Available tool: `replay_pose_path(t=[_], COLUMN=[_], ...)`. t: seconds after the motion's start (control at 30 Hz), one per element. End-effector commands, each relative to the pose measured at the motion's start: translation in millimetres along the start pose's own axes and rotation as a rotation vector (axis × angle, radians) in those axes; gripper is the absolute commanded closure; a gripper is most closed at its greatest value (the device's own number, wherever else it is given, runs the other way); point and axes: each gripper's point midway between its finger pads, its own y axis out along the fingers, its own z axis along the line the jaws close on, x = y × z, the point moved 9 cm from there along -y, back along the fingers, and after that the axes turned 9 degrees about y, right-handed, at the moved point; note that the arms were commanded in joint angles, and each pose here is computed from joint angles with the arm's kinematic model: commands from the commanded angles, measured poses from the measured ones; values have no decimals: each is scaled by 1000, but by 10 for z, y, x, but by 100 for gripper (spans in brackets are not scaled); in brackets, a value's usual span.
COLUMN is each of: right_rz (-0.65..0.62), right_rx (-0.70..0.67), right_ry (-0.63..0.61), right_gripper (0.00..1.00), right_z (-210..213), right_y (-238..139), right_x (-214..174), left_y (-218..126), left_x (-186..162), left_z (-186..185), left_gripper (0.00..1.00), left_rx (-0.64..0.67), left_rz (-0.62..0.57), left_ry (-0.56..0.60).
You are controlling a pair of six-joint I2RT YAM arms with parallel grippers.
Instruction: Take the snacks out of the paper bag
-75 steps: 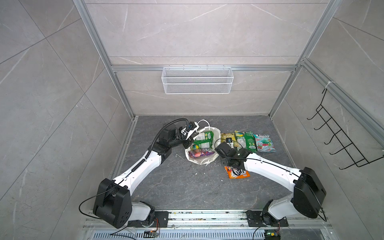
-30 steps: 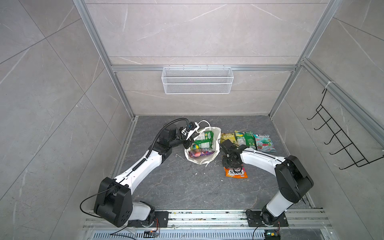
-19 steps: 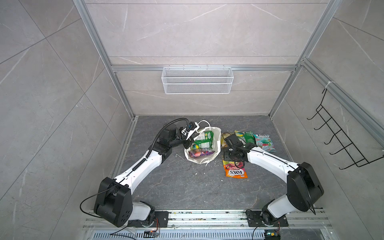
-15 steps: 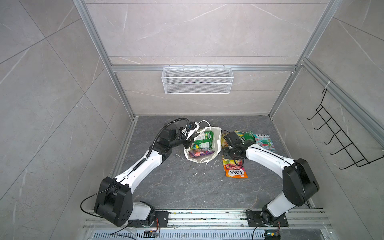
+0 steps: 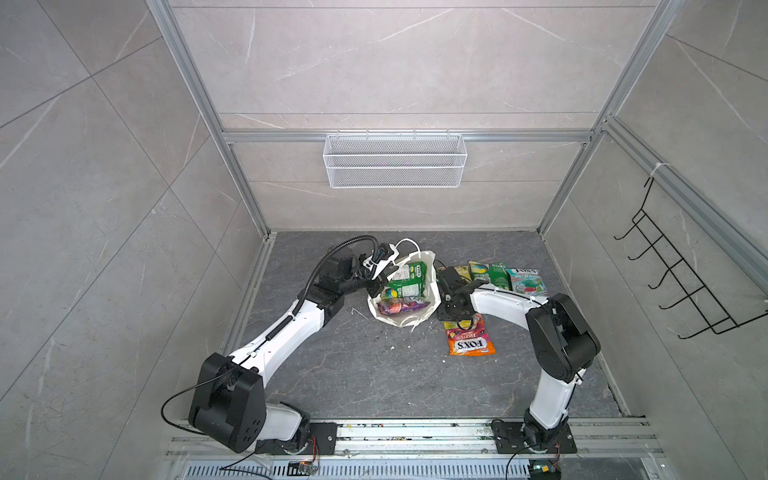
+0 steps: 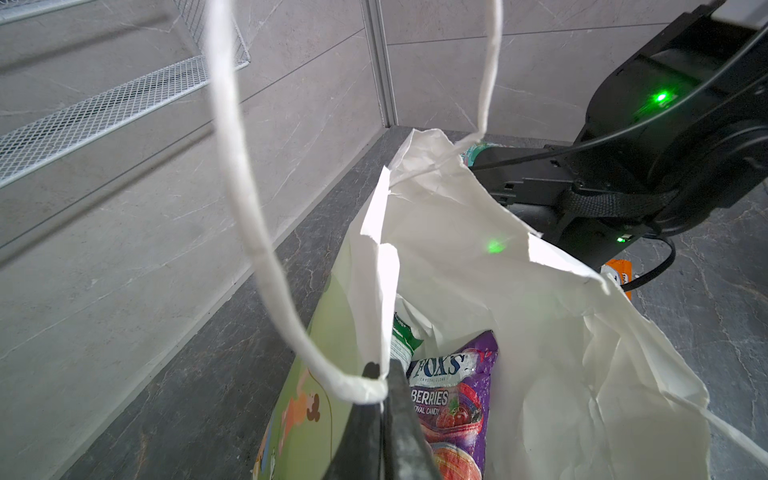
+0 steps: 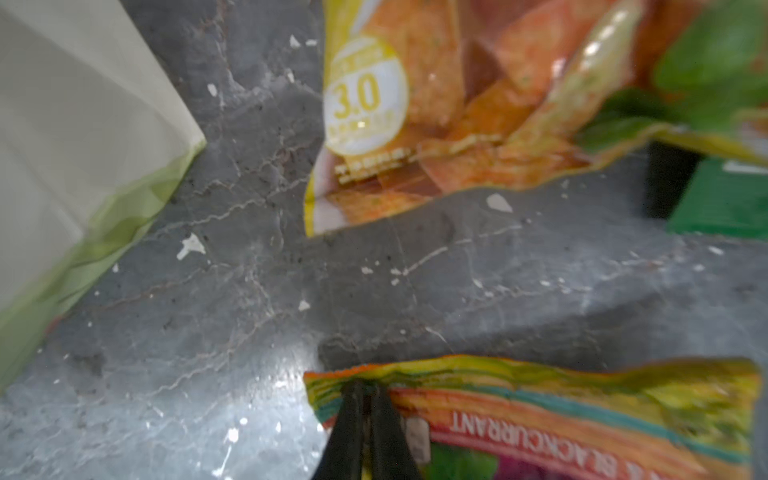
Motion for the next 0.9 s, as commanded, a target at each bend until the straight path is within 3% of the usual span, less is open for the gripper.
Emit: replay_pose_path(t=[0.0, 0.1, 0.17, 0.3, 0.37, 0.43, 0.5, 0.67, 0.87], right_rz=[-1, -16, -44, -117, -159, -170, -137, 0, 143], right_rx=[-15, 0, 21, 66, 71, 31, -41, -69, 8], right_ry=[7, 3, 3, -6, -11, -23, -22, 21, -30], right_gripper=[89, 88, 81, 59, 43, 26, 16, 4, 7], right_z=[38, 58, 73, 50, -19, -130, -288, -612, -598], right_y=[105, 30, -97, -472, -675, -812, -885, -829, -582], right_x=[-11, 21, 56, 113, 92, 51, -18, -285, -468], left_y=[-45, -53, -60, -60, -61, -68, -76, -81, -56], left_x=[115, 120, 119, 114, 117, 125, 136, 113, 103], left_z=[40, 39, 36, 34, 36, 33, 34, 12, 9], left_gripper=[100, 100, 100, 100, 100, 100, 100, 100, 100], left_rx=[10, 11, 13, 14, 13, 12, 14, 11, -7], left_rz=[-29, -29, -27, -25, -26, -29, -30, -35, -33], left_ry=[10, 10, 12, 11, 11, 14, 19, 15, 0])
